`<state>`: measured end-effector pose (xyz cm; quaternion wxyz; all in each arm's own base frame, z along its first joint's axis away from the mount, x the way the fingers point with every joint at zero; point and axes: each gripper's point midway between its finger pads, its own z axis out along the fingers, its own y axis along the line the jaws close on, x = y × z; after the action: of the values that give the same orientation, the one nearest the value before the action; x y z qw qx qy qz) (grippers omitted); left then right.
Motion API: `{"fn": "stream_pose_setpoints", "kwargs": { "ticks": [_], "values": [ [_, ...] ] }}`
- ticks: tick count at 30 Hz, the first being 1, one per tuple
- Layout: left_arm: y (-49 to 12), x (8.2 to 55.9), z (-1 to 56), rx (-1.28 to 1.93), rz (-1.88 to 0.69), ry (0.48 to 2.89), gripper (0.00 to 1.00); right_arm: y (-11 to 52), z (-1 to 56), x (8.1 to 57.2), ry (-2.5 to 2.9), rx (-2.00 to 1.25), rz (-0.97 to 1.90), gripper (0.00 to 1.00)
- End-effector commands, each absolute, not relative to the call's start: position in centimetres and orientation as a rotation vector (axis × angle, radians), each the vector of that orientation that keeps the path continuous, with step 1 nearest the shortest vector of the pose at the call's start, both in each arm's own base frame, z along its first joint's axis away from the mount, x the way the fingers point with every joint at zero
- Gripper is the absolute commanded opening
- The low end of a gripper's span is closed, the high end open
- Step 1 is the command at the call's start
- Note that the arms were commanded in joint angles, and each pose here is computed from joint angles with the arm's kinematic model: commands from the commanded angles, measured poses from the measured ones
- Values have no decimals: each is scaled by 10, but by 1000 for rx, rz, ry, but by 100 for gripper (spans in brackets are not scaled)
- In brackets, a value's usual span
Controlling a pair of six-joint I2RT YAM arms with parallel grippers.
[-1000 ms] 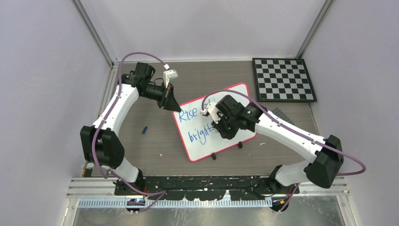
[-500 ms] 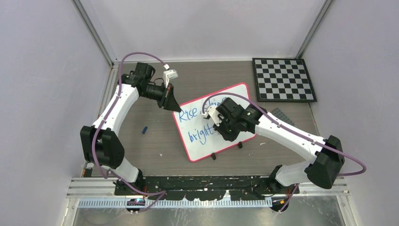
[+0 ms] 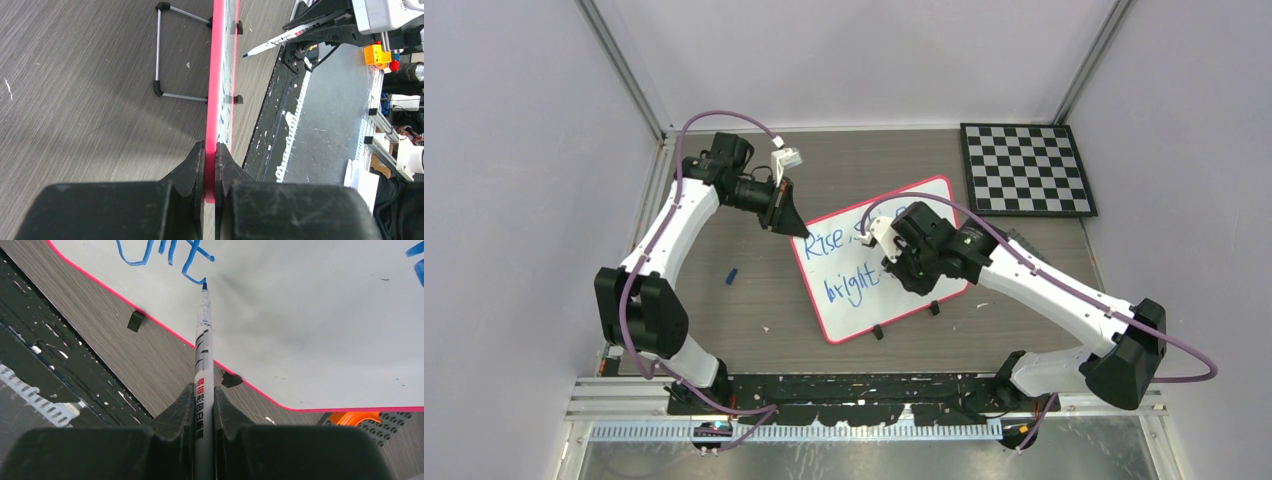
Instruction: Write a sentence on the whiteboard
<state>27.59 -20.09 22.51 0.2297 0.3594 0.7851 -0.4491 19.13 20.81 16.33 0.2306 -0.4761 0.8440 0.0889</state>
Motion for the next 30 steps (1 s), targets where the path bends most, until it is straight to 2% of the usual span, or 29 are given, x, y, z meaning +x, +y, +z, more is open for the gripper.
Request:
{"fn": "stream_pose_setpoints", "kwargs": {
  "ticks": [1,19,27,30],
  "values": [
    [-198,285,215,1014,-1143,2180,0,207,182,196,2268,-1298,235,0],
    [-197,285,209,1014,-1129,2194,0,195,142,208,2348,-1308,76,0],
    [-197,286,209,1014,-1123,2195,0,206,172,199,2302,-1300,200,0],
    [-197,287,210,1008,-1123,2196,4,216,194,193,2243,-1297,306,0]
  ]
}}
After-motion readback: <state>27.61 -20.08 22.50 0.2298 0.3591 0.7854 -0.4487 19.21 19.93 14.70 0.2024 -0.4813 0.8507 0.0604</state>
